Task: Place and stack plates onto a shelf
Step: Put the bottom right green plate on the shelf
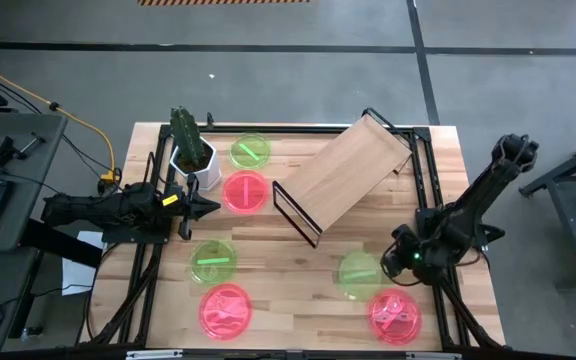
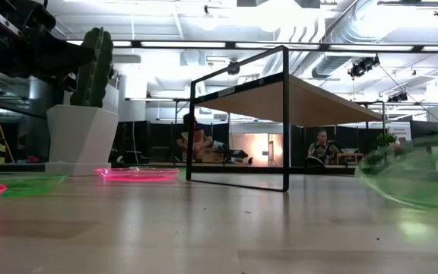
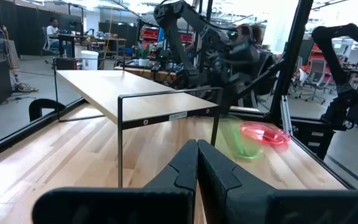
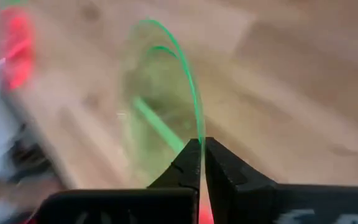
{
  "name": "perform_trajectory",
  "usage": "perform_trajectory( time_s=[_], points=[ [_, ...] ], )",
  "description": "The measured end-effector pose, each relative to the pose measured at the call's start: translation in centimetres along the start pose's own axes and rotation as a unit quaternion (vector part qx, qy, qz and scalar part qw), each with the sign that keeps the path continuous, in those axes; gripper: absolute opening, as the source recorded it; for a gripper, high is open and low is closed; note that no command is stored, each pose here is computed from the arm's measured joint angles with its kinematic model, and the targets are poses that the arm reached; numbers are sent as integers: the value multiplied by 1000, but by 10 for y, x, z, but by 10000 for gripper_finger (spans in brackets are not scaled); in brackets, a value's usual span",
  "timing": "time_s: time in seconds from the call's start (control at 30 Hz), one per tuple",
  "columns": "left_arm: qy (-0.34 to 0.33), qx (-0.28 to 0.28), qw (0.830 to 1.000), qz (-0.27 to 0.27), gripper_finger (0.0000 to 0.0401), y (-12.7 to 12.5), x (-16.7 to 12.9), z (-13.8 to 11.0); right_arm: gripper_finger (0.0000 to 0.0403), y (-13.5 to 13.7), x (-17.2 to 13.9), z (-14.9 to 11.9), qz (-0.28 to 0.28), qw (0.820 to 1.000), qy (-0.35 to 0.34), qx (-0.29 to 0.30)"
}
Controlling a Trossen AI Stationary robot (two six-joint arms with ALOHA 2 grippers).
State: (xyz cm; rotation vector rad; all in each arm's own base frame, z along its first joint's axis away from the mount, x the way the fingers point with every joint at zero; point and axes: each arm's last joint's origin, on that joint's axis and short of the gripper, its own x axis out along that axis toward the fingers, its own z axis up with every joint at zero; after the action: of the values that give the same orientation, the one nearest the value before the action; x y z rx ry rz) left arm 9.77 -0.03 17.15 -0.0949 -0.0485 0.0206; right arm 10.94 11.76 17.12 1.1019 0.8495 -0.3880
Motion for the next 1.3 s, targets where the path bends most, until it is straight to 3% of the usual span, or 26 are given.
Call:
perform_trajectory(
  time_s=[0.6, 0.83, 1.07, 1.2, 1.3],
  points=[
    [0, 0, 1000, 0, 1, 0, 0, 0, 0, 17, -7, -1, 94, 994, 0, -46],
    [0, 0, 1000, 0, 1, 0, 0, 0, 0, 36, -12, 11, 177, 980, -33, -81],
    [0, 0, 1000, 0, 1, 0, 0, 0, 0, 50, -32, 47, 245, 954, -124, -118],
    [0, 0, 1000, 0, 1, 0, 0, 0, 0, 55, -52, 77, 216, 939, -233, -129],
    [0, 0, 1000, 0, 1, 0, 0, 0, 0, 61, -72, 100, 181, 915, -340, -124]
  ],
)
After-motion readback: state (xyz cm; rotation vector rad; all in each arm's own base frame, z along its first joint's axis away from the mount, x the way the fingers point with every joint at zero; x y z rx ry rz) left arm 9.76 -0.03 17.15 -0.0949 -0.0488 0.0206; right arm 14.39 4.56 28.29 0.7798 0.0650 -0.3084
